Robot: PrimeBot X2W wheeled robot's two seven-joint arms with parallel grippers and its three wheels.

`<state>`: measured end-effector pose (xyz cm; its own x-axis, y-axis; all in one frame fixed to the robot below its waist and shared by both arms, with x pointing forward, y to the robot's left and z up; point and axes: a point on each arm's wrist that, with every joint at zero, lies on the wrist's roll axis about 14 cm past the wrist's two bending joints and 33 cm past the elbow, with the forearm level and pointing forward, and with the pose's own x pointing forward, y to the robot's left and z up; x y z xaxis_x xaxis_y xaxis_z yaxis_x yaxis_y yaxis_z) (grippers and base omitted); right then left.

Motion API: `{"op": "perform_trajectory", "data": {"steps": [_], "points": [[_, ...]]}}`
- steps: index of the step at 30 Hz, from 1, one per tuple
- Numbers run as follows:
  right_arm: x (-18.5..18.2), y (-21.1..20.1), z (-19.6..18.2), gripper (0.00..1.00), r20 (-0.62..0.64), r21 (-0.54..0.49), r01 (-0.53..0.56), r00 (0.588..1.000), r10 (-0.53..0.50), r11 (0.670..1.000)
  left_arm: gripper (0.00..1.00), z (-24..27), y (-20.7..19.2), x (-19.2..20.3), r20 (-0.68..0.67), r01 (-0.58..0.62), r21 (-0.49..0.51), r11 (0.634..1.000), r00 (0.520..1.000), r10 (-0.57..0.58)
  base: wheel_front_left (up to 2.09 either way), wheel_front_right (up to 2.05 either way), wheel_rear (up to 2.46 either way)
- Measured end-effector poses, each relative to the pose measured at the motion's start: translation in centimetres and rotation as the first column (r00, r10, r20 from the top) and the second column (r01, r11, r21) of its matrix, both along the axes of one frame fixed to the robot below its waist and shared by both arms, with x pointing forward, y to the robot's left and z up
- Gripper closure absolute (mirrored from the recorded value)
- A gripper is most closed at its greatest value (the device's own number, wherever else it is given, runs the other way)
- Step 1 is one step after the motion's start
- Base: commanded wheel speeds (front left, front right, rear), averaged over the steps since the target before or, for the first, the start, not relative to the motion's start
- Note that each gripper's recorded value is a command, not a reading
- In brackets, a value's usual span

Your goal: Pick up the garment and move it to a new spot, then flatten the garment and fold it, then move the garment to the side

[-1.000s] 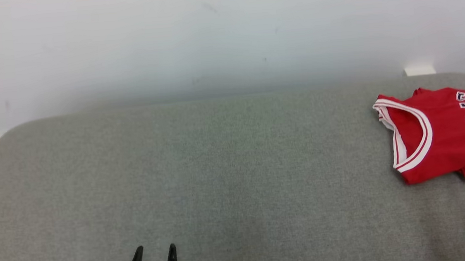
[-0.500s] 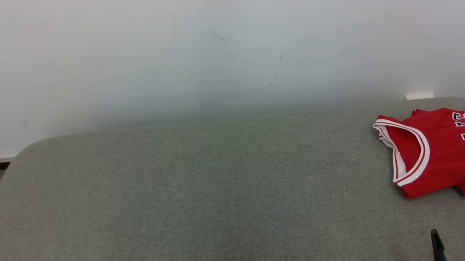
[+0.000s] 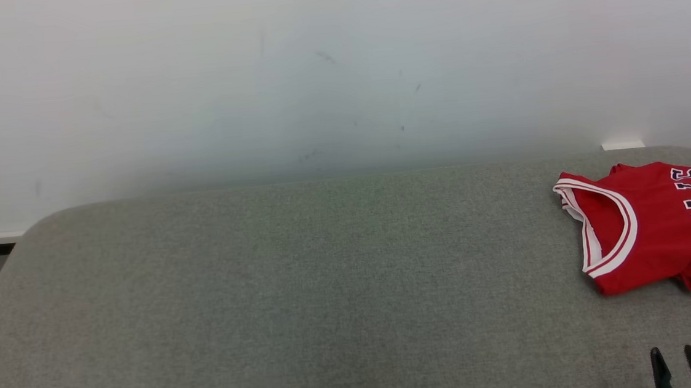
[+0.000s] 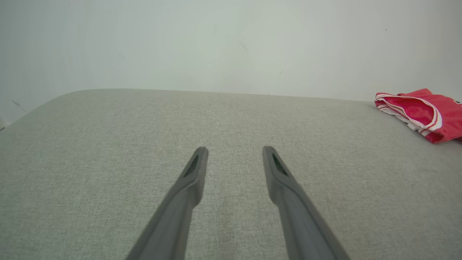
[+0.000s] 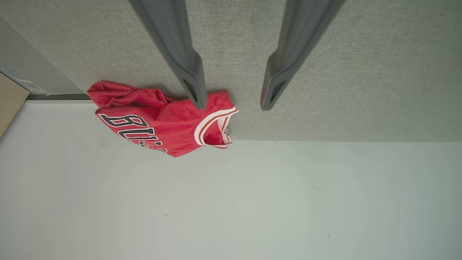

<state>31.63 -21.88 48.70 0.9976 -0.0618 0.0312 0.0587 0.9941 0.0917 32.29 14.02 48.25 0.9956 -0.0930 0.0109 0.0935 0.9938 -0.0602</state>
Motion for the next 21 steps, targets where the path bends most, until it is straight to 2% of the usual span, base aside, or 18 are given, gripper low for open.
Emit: {"op": "perform_trajectory", "data": {"steps": [5,13,21], "points": [[-0.3,0.3,-1.4,1.0,-0.045,0.02,0.001,0.999,0.0,1.0,1.0,-1.4,-0.1,-0.5,-0.046,0.001,-0.001,1.0,0.999,-0.001,0.0,0.0,0.0],[-0.2,0.0,-2.0,1.0,-0.073,0.169,0.039,0.997,-0.027,0.985,1.0,-1.9,0.8,-0.3,-0.097,-0.051,-0.151,0.987,0.995,0.036,0.0,0.0,0.0],[0.6,-0.2,-1.7,1.0,-0.067,0.311,0.059,0.997,-0.041,0.949,1.0,-1.7,1.5,0.5,-0.125,-0.09,-0.289,0.953,0.991,0.055,0.0,0.0,0.0]]}}
